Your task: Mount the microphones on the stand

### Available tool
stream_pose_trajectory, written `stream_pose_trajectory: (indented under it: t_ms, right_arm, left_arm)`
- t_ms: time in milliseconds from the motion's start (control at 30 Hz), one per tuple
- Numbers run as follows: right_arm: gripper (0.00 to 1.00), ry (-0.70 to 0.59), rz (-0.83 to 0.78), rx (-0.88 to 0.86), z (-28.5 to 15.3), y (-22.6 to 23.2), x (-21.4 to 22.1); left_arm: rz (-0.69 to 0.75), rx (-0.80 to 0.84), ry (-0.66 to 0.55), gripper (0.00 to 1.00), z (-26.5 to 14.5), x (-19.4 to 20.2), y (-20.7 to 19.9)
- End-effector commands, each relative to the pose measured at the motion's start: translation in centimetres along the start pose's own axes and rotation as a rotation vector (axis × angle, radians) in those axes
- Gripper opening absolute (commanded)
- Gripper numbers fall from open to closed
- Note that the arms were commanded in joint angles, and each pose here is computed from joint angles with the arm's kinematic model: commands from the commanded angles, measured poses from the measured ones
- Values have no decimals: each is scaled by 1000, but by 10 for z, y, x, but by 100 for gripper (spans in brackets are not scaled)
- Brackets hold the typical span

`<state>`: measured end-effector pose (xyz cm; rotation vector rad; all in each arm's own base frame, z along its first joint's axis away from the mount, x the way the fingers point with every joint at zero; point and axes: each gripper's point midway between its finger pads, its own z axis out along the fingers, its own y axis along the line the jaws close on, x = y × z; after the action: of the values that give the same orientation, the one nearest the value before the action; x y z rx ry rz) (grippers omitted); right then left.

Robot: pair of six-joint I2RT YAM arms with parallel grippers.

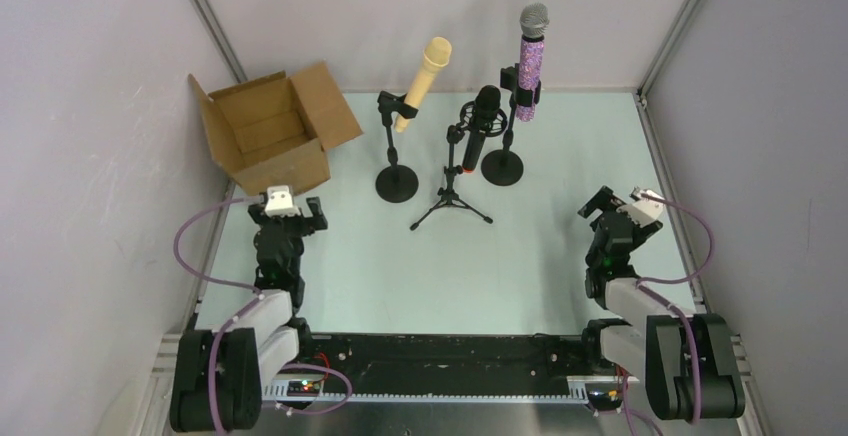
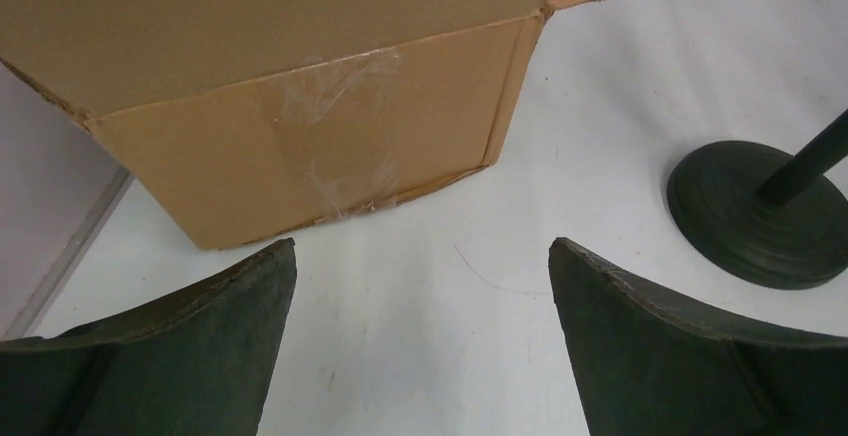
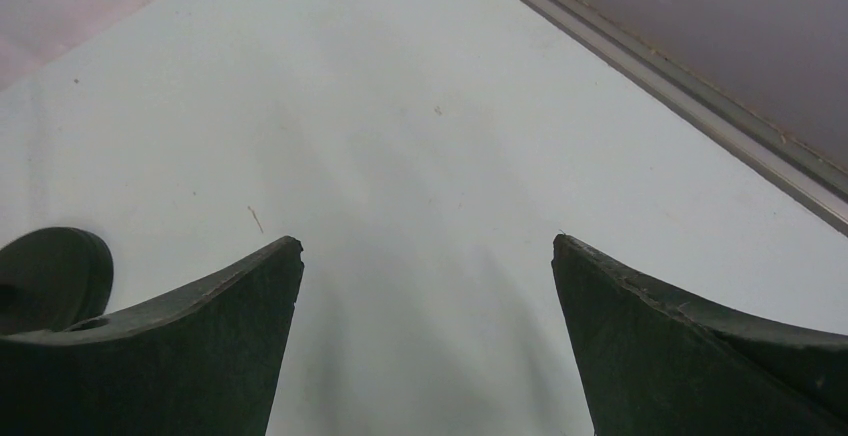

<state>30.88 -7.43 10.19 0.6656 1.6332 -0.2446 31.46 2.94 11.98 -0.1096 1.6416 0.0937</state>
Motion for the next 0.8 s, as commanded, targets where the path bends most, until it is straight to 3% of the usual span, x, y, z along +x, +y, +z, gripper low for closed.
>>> stream_pose_trajectory:
  t_ms: [0,100,300,433,533,633,767]
  right_arm:
    - [99,-113,44,-54,6,13,-27]
    - [100,-114,34,-79,8,17,-21]
    - [100,-150,-63,-180,-7,35,-12]
    - [100,-254,-196,-366,-30,68,-10]
    - [100,-224,-196,-358,-18,69,-6]
    - [100,-65,-162,-290,14,63,4]
    - [100,-21,-135,-310,22,63,5]
  left_arm:
    - [6,-14,-161,100,13,-37,3]
    - [20,-7,-192,100,13,-36,2]
    - [30,9,-143,98,28,-25,-1]
    - [43,38,-109,98,34,-22,-6]
    - [43,42,-110,98,34,-22,-7]
    - [42,38,-107,98,34,-22,-5]
    - [36,28,-105,98,35,-22,-4]
